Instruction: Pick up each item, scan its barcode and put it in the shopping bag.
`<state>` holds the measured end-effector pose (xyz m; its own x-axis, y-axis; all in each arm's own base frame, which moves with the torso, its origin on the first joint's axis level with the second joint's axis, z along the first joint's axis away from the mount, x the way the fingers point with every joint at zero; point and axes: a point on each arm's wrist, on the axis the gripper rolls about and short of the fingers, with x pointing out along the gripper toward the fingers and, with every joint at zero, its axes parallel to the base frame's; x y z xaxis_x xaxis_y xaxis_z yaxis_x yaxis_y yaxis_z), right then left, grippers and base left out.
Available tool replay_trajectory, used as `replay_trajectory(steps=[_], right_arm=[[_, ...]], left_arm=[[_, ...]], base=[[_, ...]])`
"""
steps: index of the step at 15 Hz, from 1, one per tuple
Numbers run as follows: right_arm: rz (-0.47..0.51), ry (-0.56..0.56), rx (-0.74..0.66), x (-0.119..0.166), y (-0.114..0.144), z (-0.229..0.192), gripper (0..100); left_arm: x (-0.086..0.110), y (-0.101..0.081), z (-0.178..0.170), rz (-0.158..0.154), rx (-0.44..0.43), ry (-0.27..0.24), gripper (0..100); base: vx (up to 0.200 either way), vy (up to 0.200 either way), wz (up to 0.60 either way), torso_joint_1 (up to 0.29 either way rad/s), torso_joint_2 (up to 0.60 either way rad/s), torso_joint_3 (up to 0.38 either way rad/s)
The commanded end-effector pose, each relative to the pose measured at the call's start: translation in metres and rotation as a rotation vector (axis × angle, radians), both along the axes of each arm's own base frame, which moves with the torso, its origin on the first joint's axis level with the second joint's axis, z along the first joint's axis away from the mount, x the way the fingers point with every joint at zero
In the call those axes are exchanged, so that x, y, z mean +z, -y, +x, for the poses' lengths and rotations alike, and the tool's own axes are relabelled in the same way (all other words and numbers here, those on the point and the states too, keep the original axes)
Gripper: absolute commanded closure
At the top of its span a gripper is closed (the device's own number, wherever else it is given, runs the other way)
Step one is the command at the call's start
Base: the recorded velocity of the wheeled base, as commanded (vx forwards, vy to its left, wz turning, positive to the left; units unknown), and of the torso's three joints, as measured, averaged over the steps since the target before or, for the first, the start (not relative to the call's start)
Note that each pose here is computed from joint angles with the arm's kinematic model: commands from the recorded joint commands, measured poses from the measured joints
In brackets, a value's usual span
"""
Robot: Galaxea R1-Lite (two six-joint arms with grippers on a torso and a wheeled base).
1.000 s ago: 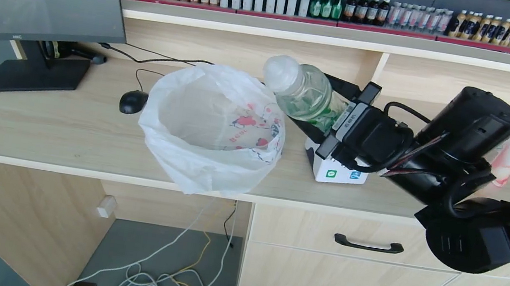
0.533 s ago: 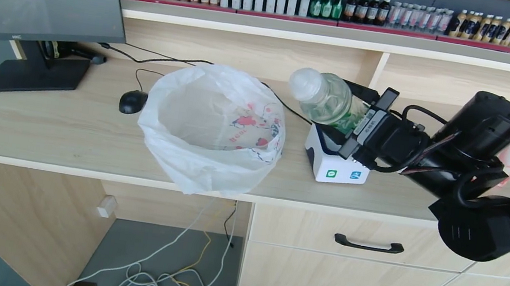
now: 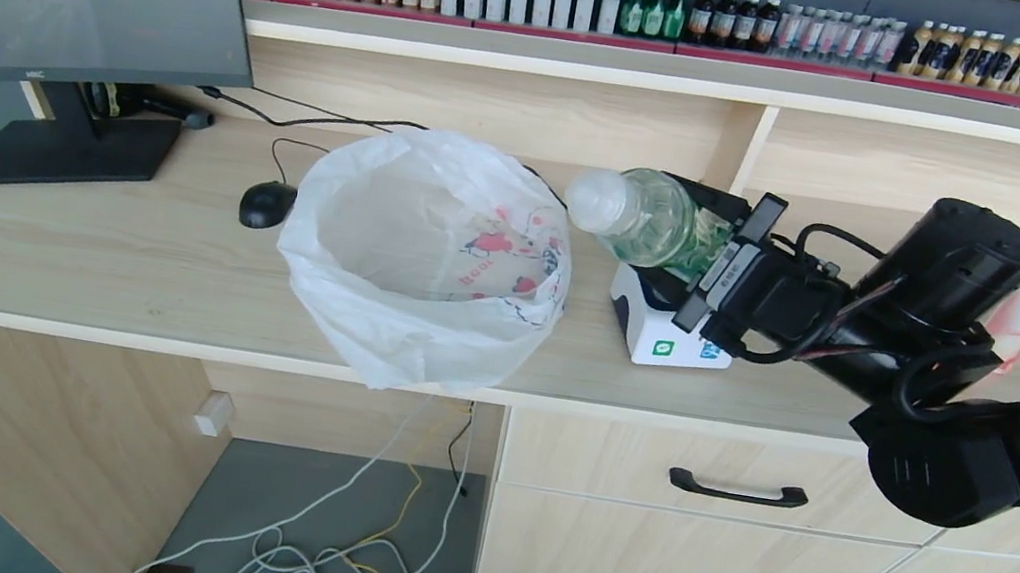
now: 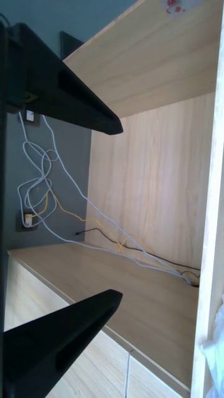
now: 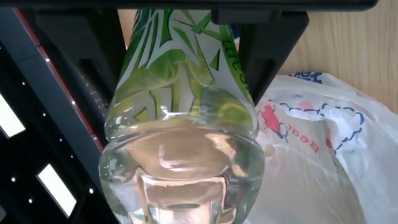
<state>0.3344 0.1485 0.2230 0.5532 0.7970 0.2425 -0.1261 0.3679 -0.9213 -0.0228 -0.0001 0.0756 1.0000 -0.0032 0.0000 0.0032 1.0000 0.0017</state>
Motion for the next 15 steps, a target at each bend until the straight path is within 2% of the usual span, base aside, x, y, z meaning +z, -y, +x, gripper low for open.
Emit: replay_trajectory(steps=[1,9,15], right_arm=[[0.005,-0.005,0.002,0.0,-0.001,0.001,100],[0.015,-0.017,0.014,0.001,-0.004,-0.002,100],[0.037,0.003,0.022,0.011,-0.007,-0.008,100]], left_arm=[[0.0,0.0,0.0,0.0,0.0,0.002,0],[0.0,0.0,0.0,0.0,0.0,0.0,0],[0.0,0.0,0.0,0.0,0.0,0.0,0]], base=[[0.0,0.0,0.0,0.0,0.0,0.0],[0.0,0.0,0.0,0.0,0.0,0.0],[0.0,0.0,0.0,0.0,0.0,0.0]])
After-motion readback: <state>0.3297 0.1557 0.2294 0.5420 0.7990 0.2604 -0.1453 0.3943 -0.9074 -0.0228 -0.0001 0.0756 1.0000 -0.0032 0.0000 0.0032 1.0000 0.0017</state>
